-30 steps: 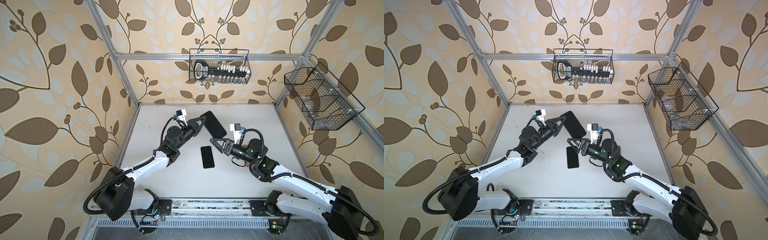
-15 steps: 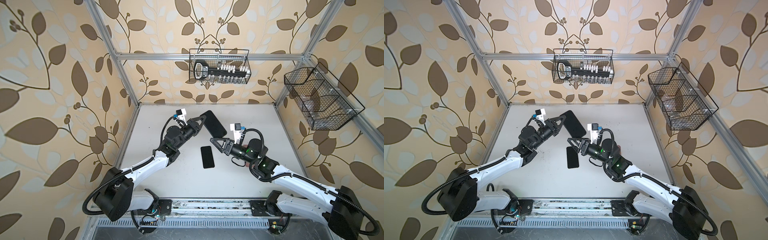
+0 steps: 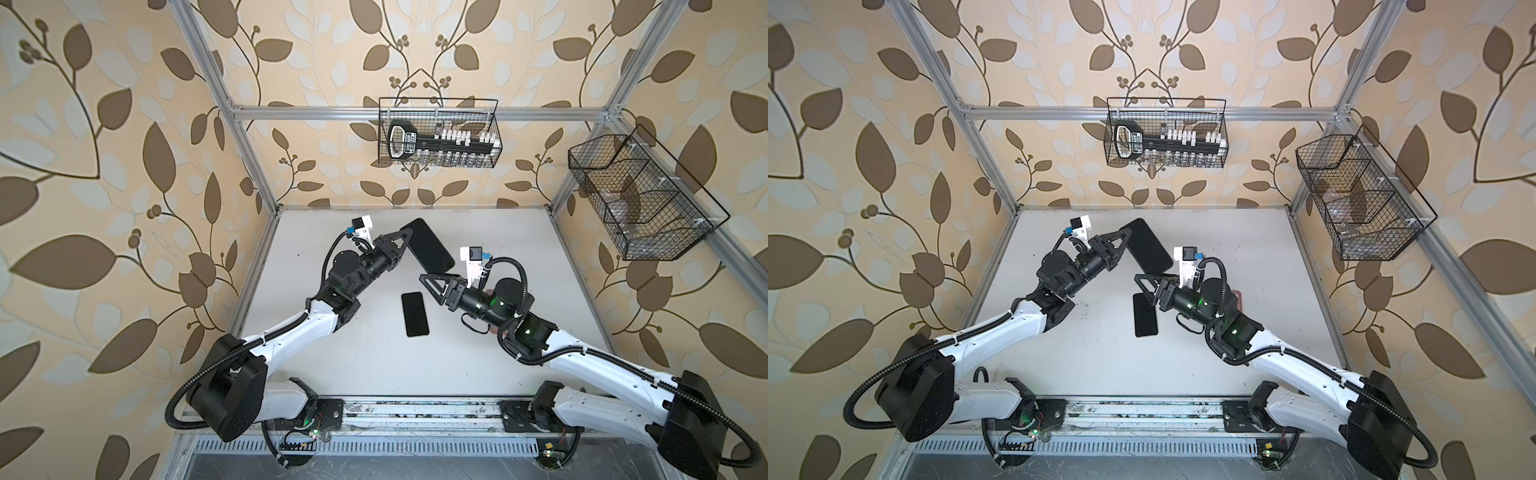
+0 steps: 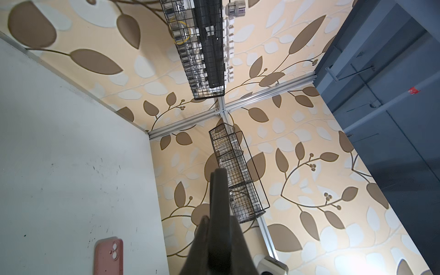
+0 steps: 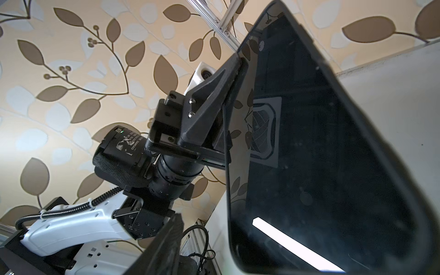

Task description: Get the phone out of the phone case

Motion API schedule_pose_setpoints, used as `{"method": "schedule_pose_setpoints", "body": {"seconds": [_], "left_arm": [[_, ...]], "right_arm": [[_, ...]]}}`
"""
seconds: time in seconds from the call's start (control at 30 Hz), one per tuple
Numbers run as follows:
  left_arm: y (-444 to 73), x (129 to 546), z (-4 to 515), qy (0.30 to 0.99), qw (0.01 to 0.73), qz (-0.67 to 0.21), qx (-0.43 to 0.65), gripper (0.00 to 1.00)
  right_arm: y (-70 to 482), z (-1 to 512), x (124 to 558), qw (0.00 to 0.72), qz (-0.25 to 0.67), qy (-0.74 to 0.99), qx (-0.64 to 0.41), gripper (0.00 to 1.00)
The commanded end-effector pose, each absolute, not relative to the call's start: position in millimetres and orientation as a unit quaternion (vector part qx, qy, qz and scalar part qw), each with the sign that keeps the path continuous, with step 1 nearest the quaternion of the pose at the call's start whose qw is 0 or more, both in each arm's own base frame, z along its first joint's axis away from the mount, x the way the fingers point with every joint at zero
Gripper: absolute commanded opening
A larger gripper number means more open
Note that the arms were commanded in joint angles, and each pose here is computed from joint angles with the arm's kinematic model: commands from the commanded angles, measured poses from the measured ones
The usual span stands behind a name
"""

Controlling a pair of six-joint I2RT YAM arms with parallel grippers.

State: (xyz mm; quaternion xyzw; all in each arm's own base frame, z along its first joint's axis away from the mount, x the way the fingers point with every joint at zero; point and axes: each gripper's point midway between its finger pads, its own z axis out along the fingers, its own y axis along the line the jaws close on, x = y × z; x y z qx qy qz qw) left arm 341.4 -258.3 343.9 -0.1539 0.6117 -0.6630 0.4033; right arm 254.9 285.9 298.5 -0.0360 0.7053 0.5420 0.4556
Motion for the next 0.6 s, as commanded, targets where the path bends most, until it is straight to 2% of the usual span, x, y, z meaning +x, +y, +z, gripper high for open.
{"method": "schedule_pose_setpoints", "body": {"seconds": [0.0, 0.43, 0.57], "left_arm": [[-261, 326, 387, 0.565, 0.417, -0.702, -0.119, 0.00], [-261, 328, 376, 0.572, 0.400, -0.703, -0.135, 0.00], [-263, 330, 374, 0.572, 0.393, -0.706, -0.140, 0.00]], "right_arm": [[281, 332, 255, 0.497, 0.554, 0.667, -0.037, 0.56], [270, 345, 253, 0.525, 0.542, 0.656, -0.034, 0.37], [268, 347, 252, 0.531, 0.537, 0.655, -0.037, 0.35]]}}
